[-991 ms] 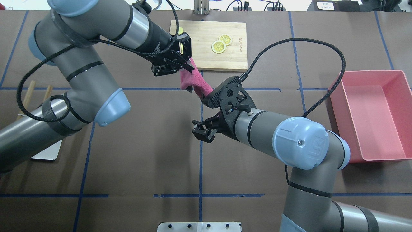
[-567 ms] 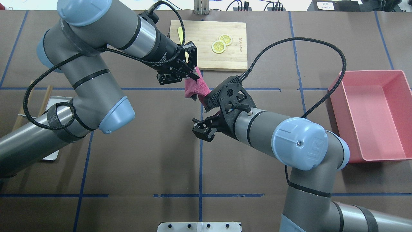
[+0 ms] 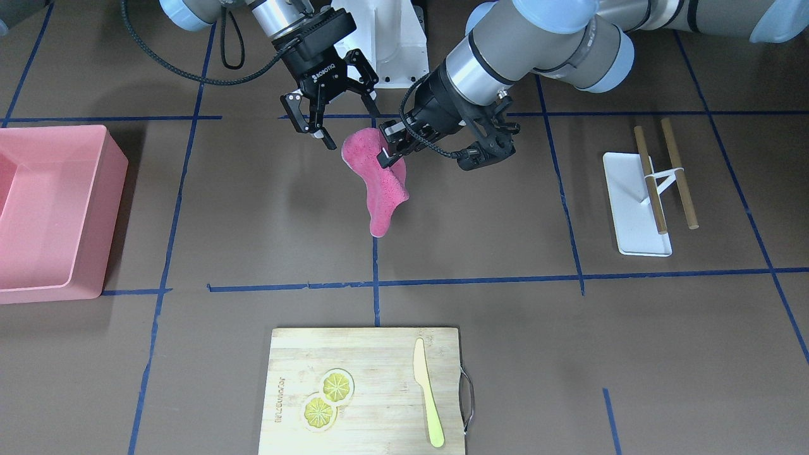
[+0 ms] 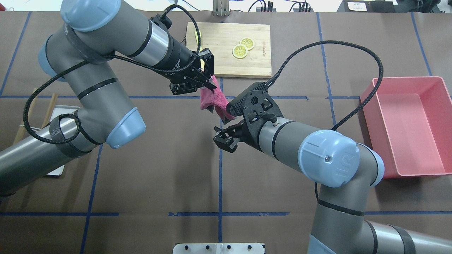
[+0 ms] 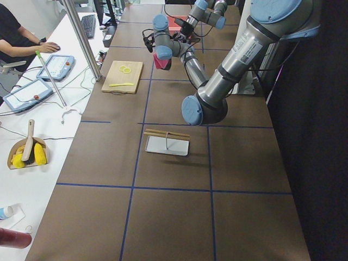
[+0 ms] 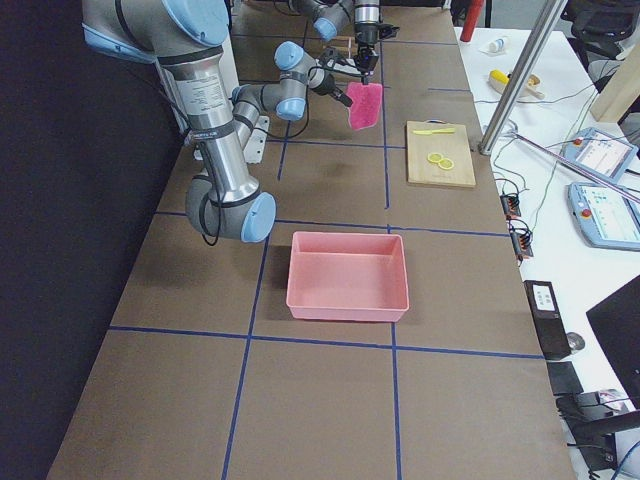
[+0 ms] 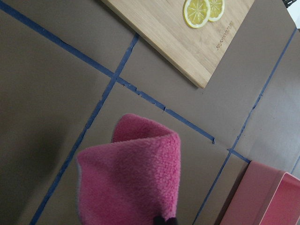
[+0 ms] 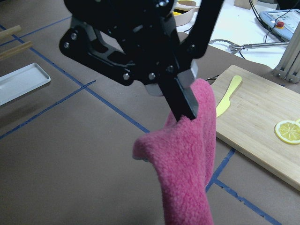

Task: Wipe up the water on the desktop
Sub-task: 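Bring the towel toward the right gripper and grasp it with the right gripper, then open the left gripper and withdraw it while the right gripper holds the towel, then lower the pink towel onto the table with the right gripper, then wipe the towel back and forth across the table with the right gripper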

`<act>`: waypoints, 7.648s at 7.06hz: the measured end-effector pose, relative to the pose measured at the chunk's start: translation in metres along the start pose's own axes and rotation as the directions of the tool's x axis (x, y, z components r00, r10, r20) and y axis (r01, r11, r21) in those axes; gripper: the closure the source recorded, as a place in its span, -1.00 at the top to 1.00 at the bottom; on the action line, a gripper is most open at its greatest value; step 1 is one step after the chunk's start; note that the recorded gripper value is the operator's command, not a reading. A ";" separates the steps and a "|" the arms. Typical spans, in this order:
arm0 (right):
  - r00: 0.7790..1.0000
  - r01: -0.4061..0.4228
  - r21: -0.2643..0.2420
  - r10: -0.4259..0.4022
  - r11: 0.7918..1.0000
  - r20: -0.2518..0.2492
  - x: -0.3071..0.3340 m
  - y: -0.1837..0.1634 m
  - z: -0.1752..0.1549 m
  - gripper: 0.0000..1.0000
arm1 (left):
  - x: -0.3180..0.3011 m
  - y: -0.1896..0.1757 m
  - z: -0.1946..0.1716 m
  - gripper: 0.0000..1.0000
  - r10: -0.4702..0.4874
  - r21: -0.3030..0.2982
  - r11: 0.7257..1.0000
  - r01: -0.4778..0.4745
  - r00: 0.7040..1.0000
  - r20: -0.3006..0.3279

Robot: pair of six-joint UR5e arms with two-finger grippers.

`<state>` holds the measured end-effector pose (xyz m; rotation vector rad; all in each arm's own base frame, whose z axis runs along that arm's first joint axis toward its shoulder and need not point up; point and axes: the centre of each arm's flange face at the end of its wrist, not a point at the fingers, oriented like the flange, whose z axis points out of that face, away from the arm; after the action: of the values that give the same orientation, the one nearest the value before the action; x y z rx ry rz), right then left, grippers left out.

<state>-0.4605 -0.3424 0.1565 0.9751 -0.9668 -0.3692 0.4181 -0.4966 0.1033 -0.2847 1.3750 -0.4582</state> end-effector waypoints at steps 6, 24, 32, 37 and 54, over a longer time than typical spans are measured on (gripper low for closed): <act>1.000 -0.004 -0.006 0.004 1.000 0.008 -0.006 0.004 0.002 0.32 | 0.003 0.016 -0.006 -1.00 0.000 -0.020 1.000 0.000 1.000 -0.016; 1.000 -0.025 0.001 0.025 1.000 0.011 -0.005 0.002 -0.004 -1.00 | -0.009 0.016 -0.012 1.00 0.016 -0.017 1.000 -0.017 1.000 -0.020; 0.984 -0.134 -0.166 0.111 0.977 -0.138 0.000 -0.008 -0.053 -1.00 | -0.054 -0.077 -0.176 1.00 0.073 0.058 0.996 -0.070 0.996 -0.054; 0.926 -0.326 -0.240 0.258 0.914 -0.275 0.008 0.005 -0.048 -1.00 | -0.123 -0.145 -0.262 1.00 0.291 0.342 0.888 -0.308 0.951 0.102; 0.751 -0.647 -0.649 0.477 0.400 -0.456 0.100 0.066 0.056 -1.00 | -0.227 -0.166 -0.273 1.00 0.281 0.300 0.824 -0.480 0.807 0.520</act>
<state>-0.4613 -0.4019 0.2750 -0.1805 -0.7636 -0.0640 0.0974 -0.5169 0.3271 0.2443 0.8068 -0.3005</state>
